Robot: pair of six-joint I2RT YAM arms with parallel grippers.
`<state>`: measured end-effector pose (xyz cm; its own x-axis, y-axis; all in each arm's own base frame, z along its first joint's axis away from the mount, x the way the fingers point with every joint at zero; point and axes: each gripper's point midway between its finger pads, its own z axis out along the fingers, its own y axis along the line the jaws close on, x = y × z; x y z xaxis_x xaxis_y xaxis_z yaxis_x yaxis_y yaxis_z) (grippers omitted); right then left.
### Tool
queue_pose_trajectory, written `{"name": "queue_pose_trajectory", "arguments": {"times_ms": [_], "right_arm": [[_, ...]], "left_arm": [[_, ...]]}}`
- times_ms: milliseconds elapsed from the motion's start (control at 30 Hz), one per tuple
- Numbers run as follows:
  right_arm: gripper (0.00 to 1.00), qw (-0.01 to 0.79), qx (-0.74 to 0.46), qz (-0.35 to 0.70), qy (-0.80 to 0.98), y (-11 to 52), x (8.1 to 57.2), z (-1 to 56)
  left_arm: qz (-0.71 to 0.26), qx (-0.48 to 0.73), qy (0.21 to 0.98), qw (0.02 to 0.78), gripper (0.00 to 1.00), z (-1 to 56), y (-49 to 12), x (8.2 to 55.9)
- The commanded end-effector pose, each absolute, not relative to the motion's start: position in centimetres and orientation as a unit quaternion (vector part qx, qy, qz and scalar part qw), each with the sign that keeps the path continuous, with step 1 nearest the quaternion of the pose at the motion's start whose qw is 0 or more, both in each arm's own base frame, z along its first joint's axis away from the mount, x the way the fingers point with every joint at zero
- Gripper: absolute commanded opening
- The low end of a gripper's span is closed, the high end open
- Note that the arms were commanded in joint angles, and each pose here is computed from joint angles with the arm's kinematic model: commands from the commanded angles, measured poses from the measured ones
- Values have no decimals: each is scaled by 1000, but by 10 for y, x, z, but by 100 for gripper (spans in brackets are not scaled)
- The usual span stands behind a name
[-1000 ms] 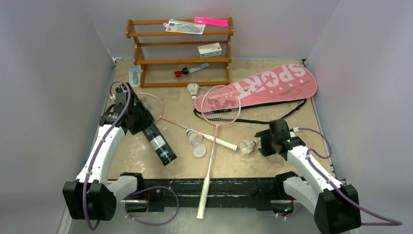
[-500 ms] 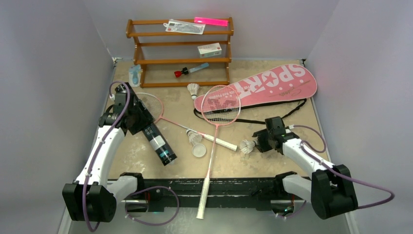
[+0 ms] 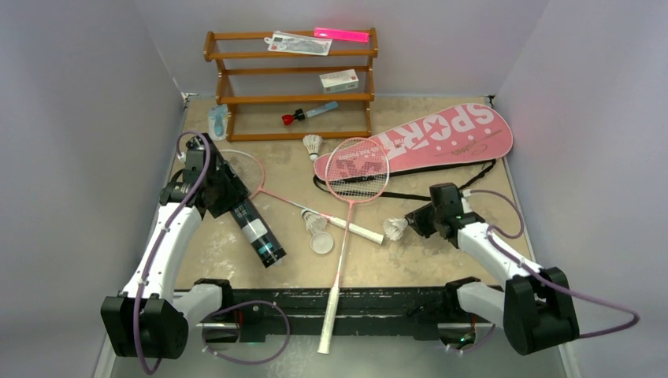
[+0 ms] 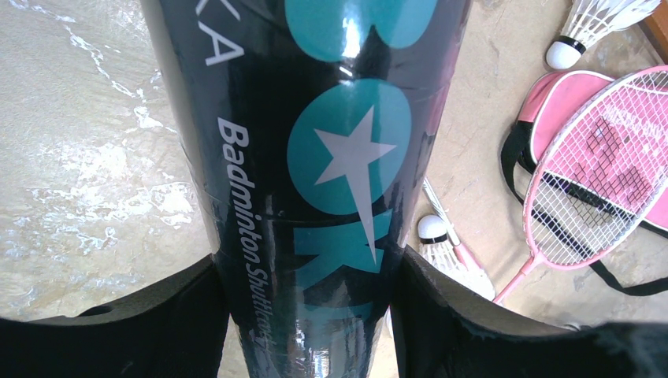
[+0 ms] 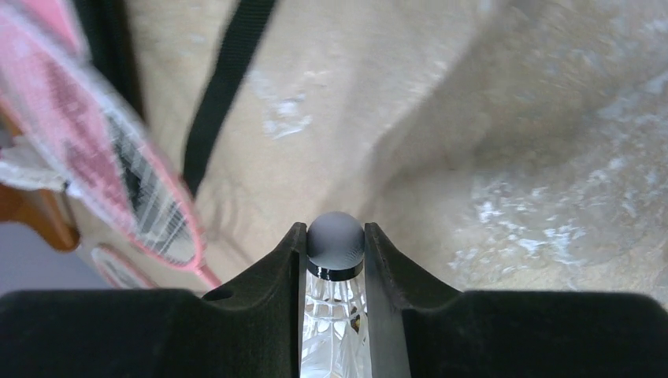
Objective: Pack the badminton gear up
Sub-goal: Adjust the shuttlecock at the center of the board.
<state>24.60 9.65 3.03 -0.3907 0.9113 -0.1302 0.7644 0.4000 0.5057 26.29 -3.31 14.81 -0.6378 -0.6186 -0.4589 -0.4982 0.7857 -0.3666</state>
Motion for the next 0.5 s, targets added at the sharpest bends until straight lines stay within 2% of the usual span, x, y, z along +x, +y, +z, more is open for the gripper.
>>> {"name": "queue_pose_trajectory", "arguments": {"times_ms": [0,200,300,467], "right_arm": [[28,289,450,210,819,92,270,82],[27,442,254,282,812,109,298,148],[25,483,167,341,789,131,300,176],[19,505,38,431,747,169,292,215]], "left_arm": [[-113,-311,892,306,45,154,-33,271],[-132,-325,905,239,45,130,-45,269],[-185,-349,895,206,44,123,-57,273],[-292,-396,860,138,42,127,-73,286]]}}
